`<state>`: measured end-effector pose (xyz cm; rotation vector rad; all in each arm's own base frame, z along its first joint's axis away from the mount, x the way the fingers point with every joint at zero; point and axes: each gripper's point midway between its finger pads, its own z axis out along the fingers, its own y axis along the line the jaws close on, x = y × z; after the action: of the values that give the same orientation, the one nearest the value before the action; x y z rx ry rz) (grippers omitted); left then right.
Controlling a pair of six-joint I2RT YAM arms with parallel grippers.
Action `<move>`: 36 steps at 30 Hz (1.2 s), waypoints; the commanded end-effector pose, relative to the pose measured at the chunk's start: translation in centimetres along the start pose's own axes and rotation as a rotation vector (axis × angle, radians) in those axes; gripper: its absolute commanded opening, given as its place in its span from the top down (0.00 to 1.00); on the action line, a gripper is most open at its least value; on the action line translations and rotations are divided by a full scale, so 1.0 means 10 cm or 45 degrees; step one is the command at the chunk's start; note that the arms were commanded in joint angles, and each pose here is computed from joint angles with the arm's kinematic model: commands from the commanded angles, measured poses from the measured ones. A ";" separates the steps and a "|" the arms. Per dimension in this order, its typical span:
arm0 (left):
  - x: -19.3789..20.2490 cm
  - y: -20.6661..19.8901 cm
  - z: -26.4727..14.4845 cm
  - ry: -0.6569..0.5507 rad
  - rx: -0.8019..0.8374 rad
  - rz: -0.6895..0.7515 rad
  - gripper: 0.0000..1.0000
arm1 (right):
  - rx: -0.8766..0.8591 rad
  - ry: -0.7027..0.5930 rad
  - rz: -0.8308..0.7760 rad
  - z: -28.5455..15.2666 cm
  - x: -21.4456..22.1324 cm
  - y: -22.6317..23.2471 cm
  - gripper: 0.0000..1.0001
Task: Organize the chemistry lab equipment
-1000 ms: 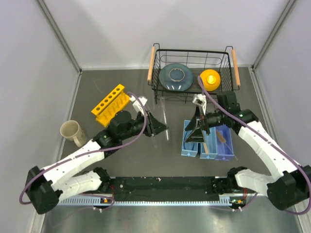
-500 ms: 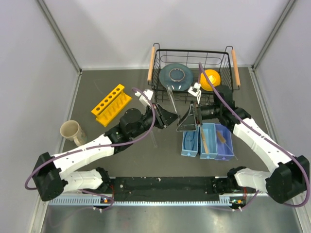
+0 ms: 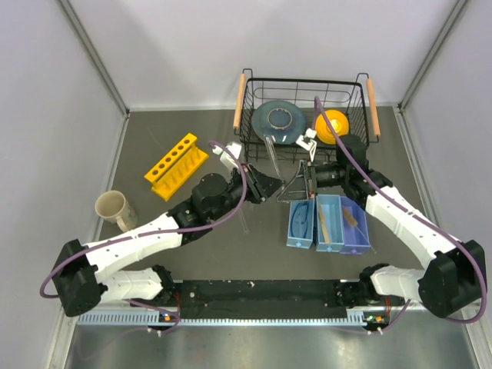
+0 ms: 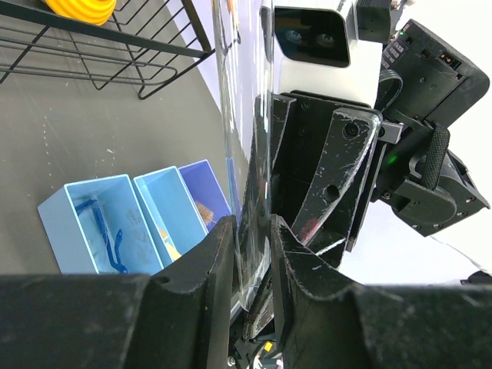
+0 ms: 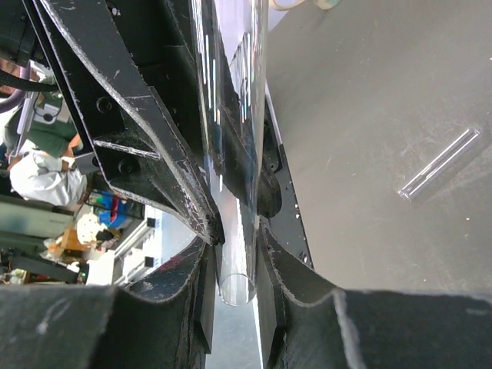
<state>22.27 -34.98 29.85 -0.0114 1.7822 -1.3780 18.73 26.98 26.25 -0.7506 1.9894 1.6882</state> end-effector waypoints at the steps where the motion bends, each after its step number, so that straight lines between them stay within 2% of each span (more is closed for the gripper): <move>1: -0.23 -0.25 -0.06 -0.090 0.076 0.038 0.92 | -0.051 0.003 -0.036 0.02 0.00 0.08 0.91; 2: -0.24 -0.25 -0.07 -0.090 0.073 0.052 0.90 | -0.053 0.004 -0.038 0.01 0.02 0.08 0.92; 4: -0.24 -0.22 -0.10 -0.094 0.058 0.060 0.79 | -0.052 0.004 -0.056 0.01 0.03 0.09 0.92; 5: -0.26 -0.23 -0.12 -0.107 0.062 0.066 0.66 | -0.049 0.005 -0.062 0.00 0.05 0.08 0.93; 7: -0.27 -0.17 -0.17 -0.113 0.037 0.073 0.52 | -0.038 0.006 -0.095 -0.01 0.07 0.08 0.93; 8: -0.29 -0.14 -0.23 -0.108 0.016 0.086 0.38 | -0.034 0.009 -0.104 -0.01 0.09 0.08 0.93; 11: -0.39 -0.10 -0.33 -0.098 0.002 0.116 0.21 | -0.008 0.018 -0.150 -0.03 0.15 0.04 0.93; 12: -0.41 -0.05 -0.36 -0.073 -0.025 0.126 0.11 | 0.003 0.020 -0.197 -0.04 0.16 0.01 0.93; 13: -0.35 -0.09 -0.39 0.000 0.012 0.132 0.10 | 0.027 0.028 -0.194 -0.05 0.19 -0.02 0.93; 14: -0.52 -0.04 -0.41 -0.016 -0.007 0.130 0.09 | 0.037 0.032 -0.213 -0.06 0.20 -0.03 0.93; 16: -0.43 0.01 -0.48 0.127 0.028 0.097 0.07 | 0.053 0.040 -0.265 -0.08 0.23 -0.05 0.93; 18: -0.55 0.10 -0.49 0.163 0.031 0.058 0.07 | 0.051 0.047 -0.303 -0.09 0.25 -0.04 0.93; 23: -0.49 -0.15 -0.47 0.342 0.211 0.075 0.07 | 0.047 0.076 -0.326 -0.10 0.33 -0.04 0.93; 31: -0.54 -0.25 -0.33 0.385 0.295 0.146 0.10 | 0.021 0.107 -0.355 -0.09 0.38 -0.02 0.92; 36: -0.54 -0.19 -0.21 0.423 0.278 0.163 0.21 | 0.002 0.131 -0.365 -0.07 0.43 0.00 0.92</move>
<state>23.28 -30.80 32.85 0.3584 1.9241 -1.5333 16.49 25.43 23.08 -1.0011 1.9162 1.4992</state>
